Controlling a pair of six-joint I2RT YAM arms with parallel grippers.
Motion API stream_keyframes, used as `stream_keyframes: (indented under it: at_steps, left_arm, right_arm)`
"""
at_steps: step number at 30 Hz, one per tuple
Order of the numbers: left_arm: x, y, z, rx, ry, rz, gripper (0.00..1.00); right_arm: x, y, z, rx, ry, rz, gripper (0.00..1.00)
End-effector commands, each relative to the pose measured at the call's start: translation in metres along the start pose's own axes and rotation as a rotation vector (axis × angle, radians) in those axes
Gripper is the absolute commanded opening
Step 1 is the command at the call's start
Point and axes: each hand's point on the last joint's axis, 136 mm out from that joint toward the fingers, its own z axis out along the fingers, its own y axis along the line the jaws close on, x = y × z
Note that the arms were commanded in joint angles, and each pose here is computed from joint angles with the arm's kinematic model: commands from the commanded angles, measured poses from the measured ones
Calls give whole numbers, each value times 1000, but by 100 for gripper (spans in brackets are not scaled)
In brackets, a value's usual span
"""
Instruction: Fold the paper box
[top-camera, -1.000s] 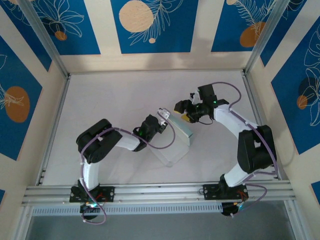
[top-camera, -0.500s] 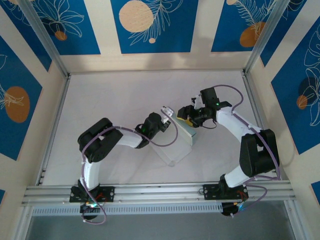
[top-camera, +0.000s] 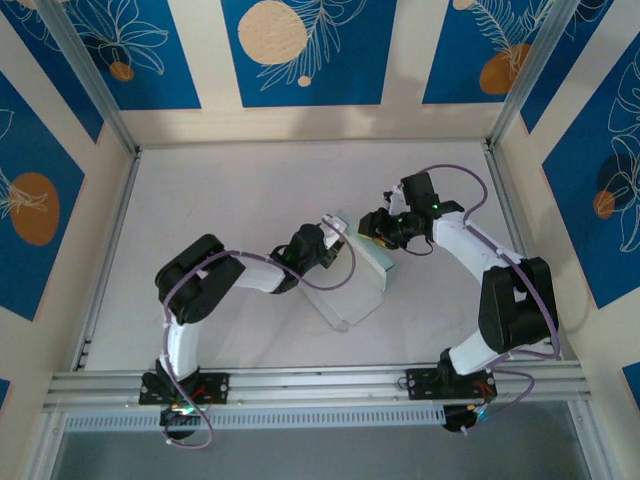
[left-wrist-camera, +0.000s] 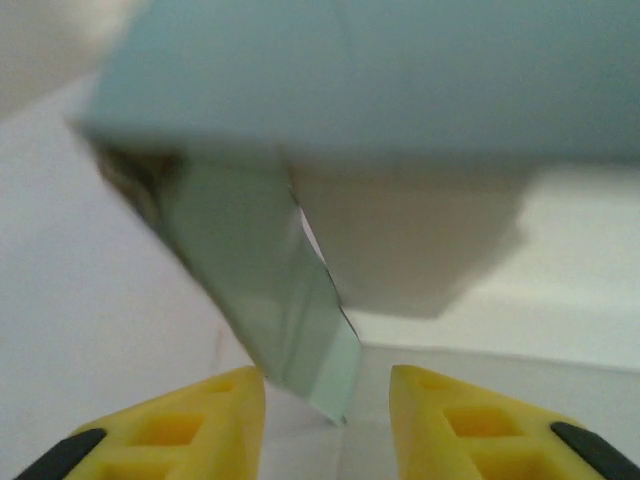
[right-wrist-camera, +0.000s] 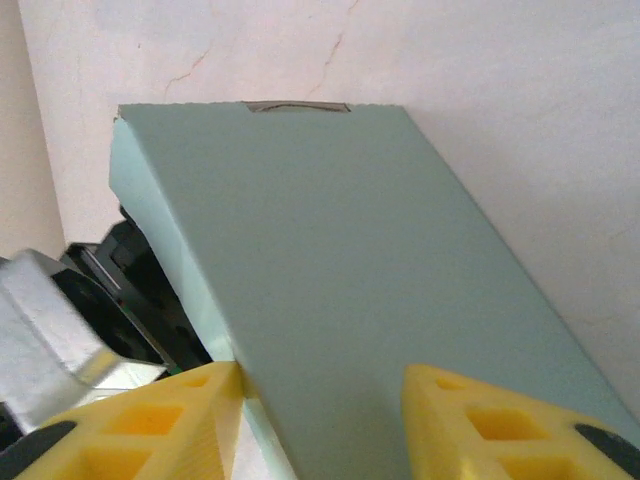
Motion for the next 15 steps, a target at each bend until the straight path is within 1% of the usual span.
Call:
stream_keyframes:
  at_steps: [1,3,5,10,12,15]
  left_arm:
    - [-16,6,-16,63,-22,-78,42]
    - [-23,8,-25,94,-44,-103,44]
    - [-31,12,-38,123,-80,-129,44]
    - [-57,49,-66,99,-178,-258,44]
    - [-66,60,-70,79,-203,-309,44]
    - [-82,64,-65,82,-210,-343,45]
  right_arm:
    - [14,-46,10,164,46,74,44]
    - [13,-44,11,146,51,80,43]
    - [13,-41,12,129,61,79,43]
    - [14,-37,13,115,65,69,43]
    - [15,-36,13,109,67,69,43]
    - [16,-35,14,104,71,64,43]
